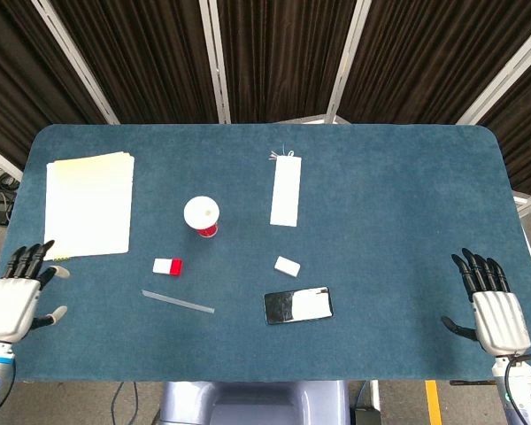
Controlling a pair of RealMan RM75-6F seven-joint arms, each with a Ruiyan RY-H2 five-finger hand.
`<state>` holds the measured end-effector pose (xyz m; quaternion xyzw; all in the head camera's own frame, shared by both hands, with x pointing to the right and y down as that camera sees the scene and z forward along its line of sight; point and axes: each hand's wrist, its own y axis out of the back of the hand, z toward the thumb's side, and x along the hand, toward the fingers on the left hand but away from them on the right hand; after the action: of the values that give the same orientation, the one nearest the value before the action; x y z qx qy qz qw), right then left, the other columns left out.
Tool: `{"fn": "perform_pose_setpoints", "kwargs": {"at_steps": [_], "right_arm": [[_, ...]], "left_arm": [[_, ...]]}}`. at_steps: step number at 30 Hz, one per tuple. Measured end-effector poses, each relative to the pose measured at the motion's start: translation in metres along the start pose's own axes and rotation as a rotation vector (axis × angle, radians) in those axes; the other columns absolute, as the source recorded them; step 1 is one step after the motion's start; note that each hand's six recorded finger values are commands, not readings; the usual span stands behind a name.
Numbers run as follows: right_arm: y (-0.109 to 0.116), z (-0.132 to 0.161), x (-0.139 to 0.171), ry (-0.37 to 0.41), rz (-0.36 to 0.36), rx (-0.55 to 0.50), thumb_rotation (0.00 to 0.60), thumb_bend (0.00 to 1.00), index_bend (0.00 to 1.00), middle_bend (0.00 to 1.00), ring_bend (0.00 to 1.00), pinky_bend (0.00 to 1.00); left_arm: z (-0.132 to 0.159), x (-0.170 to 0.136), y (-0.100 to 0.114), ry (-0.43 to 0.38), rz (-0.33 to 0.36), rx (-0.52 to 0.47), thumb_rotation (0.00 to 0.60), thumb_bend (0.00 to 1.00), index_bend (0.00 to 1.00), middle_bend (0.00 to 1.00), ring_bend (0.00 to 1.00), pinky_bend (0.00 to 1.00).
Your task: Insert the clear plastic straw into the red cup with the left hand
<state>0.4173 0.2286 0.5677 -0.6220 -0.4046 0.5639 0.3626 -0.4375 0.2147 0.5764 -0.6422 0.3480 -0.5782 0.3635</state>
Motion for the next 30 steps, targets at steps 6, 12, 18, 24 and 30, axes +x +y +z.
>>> {"fn": "perform_pose_setpoints", "kwargs": {"at_steps": [6,12,18,24,30], "right_arm": [[0.0,-0.001,0.0,-0.003,0.001,-0.003,0.6,0.12,0.0,0.0,0.0,0.0],[0.0,-0.001,0.0,-0.005,0.003,-0.01,0.6,0.13,0.0,0.0,0.0,0.0],[0.0,-0.002,0.0,-0.009,0.007,-0.015,0.6,0.12,0.0,0.0,0.0,0.0],[0.0,-0.002,0.0,-0.012,0.009,-0.019,0.6,0.12,0.0,0.0,0.0,0.0],[0.0,-0.003,-0.001,-0.014,0.008,-0.021,0.6,0.13,0.0,0.0,0.0,0.0]], "left_arm": [[0.029,0.013,-0.017,-0.069,-0.087,0.029,0.6,0.26,0.45,0.0,0.0,0.0],[0.057,0.027,-0.037,-0.109,-0.159,0.041,0.6,0.33,0.48,0.0,0.0,0.0],[0.079,0.042,-0.058,-0.126,-0.216,0.038,0.6,0.39,0.48,0.0,0.0,0.0],[0.096,0.056,-0.071,-0.142,-0.243,0.05,0.6,0.39,0.48,0.0,0.0,0.0],[0.111,0.067,-0.08,-0.164,-0.261,0.063,0.6,0.39,0.49,0.0,0.0,0.0]]}}
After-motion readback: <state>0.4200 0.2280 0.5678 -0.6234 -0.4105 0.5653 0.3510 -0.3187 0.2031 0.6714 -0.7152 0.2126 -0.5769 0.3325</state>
